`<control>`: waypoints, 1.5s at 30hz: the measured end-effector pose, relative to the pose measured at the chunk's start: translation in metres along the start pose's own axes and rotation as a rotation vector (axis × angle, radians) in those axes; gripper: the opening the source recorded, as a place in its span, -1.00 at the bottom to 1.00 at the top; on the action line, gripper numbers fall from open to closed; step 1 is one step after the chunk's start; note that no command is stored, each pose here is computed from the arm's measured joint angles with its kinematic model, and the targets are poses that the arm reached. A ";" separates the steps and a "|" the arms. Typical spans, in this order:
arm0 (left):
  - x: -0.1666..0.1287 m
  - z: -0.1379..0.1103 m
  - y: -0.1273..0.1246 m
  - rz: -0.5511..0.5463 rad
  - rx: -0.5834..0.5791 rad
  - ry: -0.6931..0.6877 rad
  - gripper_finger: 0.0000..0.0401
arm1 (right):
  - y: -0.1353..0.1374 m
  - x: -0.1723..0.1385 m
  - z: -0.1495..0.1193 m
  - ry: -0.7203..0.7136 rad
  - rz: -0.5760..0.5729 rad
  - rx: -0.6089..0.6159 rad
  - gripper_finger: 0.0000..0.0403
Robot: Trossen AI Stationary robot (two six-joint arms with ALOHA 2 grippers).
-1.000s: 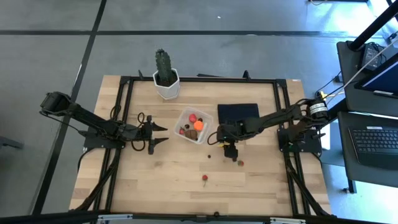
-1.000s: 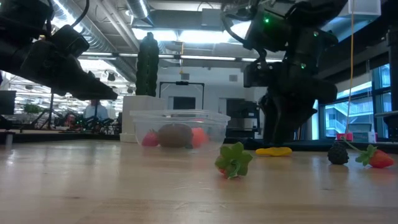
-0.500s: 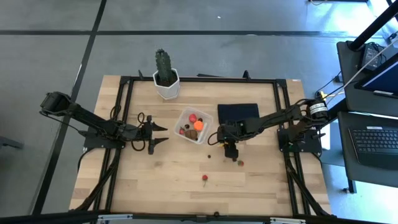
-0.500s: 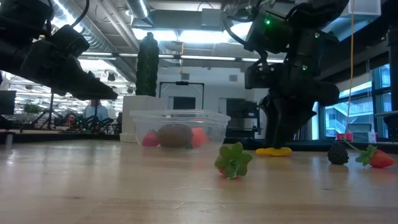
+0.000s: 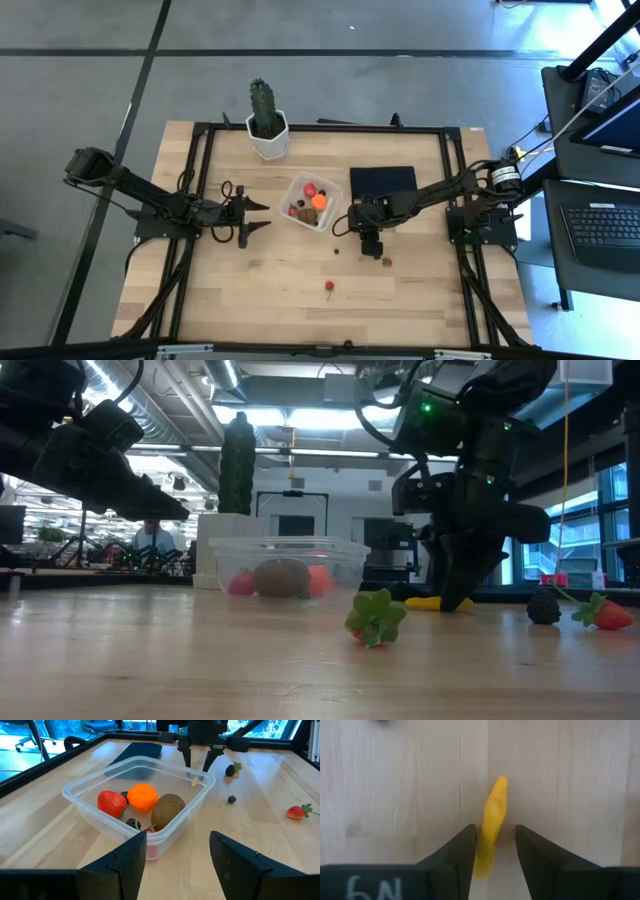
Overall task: Pick and placing Produce into tupperware
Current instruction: Put the yellow corn into the transparent container
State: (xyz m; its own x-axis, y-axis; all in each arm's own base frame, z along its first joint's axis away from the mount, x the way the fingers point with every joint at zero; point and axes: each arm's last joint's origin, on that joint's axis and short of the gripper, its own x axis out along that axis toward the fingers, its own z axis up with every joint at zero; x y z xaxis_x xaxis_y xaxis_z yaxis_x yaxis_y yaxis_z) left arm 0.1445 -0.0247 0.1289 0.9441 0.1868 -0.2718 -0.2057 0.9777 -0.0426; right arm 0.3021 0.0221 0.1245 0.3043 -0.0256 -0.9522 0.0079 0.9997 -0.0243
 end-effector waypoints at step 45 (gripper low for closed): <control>0.000 -0.001 0.000 0.003 0.006 0.014 0.04 | -0.054 -0.015 0.110 -0.324 -0.151 0.003 -0.84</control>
State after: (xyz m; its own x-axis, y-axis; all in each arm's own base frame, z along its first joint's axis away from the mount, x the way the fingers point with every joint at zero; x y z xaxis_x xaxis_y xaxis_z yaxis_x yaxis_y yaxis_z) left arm 0.1441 -0.0245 0.1276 0.9398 0.1882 -0.2851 -0.2067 0.9778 -0.0357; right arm 0.4021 -0.0318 0.1733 0.5858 -0.1717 -0.7921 0.0779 0.9847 -0.1559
